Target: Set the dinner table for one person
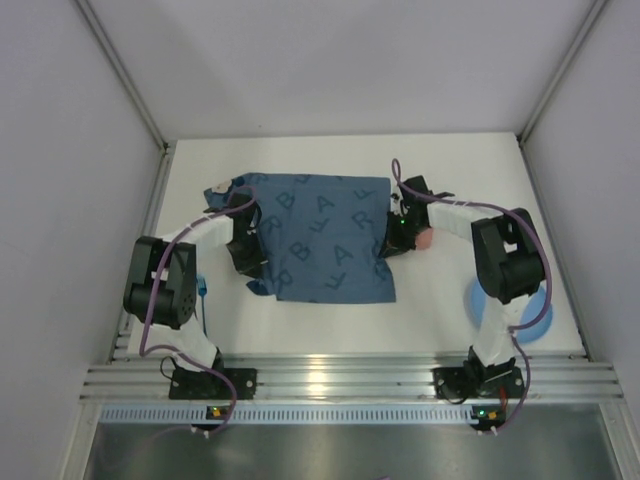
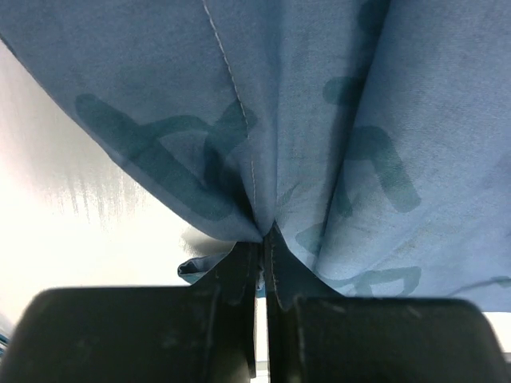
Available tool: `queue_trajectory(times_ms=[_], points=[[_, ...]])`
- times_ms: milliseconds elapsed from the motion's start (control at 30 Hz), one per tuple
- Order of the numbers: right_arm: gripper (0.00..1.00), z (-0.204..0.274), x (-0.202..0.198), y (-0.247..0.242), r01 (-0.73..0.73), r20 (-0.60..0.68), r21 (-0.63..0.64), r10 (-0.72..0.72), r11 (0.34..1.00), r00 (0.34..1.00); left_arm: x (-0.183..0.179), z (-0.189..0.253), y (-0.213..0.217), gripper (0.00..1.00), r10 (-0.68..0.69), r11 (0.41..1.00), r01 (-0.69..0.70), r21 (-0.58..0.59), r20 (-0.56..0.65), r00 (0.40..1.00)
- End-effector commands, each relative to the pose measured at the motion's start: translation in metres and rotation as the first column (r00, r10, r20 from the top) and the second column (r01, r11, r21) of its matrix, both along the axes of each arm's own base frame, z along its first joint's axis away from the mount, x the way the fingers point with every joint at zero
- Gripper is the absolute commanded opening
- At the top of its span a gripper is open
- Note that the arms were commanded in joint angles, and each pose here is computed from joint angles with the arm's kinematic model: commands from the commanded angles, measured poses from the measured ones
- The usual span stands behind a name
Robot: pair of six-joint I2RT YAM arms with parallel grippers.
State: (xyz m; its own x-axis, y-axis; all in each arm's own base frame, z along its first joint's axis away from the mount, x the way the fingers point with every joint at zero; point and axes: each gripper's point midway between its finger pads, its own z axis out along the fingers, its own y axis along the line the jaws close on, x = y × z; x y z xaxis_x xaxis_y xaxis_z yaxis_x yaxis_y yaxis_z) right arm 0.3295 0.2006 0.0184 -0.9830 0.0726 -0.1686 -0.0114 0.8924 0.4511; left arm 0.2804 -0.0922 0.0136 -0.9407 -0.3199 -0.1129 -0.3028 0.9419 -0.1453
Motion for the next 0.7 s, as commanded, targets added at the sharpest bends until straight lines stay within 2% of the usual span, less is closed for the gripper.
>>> queue_trajectory(times_ms=[0, 267, 367, 433, 667], points=[[0.0, -0.023, -0.002, -0.021, 0.02, 0.0, -0.088, -0.021, 0.996, 1.0, 0.014, -0.018, 0.003, 0.0, -0.018, 1.0, 0.017, 0.025, 0.036, 0.999], [0.0, -0.014, -0.003, -0.128, 0.214, 0.014, -0.251, -0.217, 0.944, 0.976, -0.002, 0.0, 0.056, 0.0, 0.007, 0.98, -0.009, 0.2, 0.014, 1.0], [0.0, -0.007, -0.002, -0.151, 0.286, 0.03, -0.267, -0.289, 0.92, 0.957, -0.01, 0.004, 0.065, 0.0, 0.021, 0.978, -0.024, 0.205, 0.016, 1.0], [0.0, -0.003, -0.001, -0.156, 0.294, 0.04, -0.288, -0.295, 0.911, 0.955, -0.014, 0.008, 0.067, 0.0, 0.034, 0.978, -0.038, 0.207, 0.023, 0.999], [0.0, 0.014, 0.013, -0.143, 0.291, 0.053, -0.233, -0.287, 0.928, 0.957, -0.023, 0.023, 0.058, 0.0, 0.089, 0.985, -0.092, 0.147, 0.03, 0.996]])
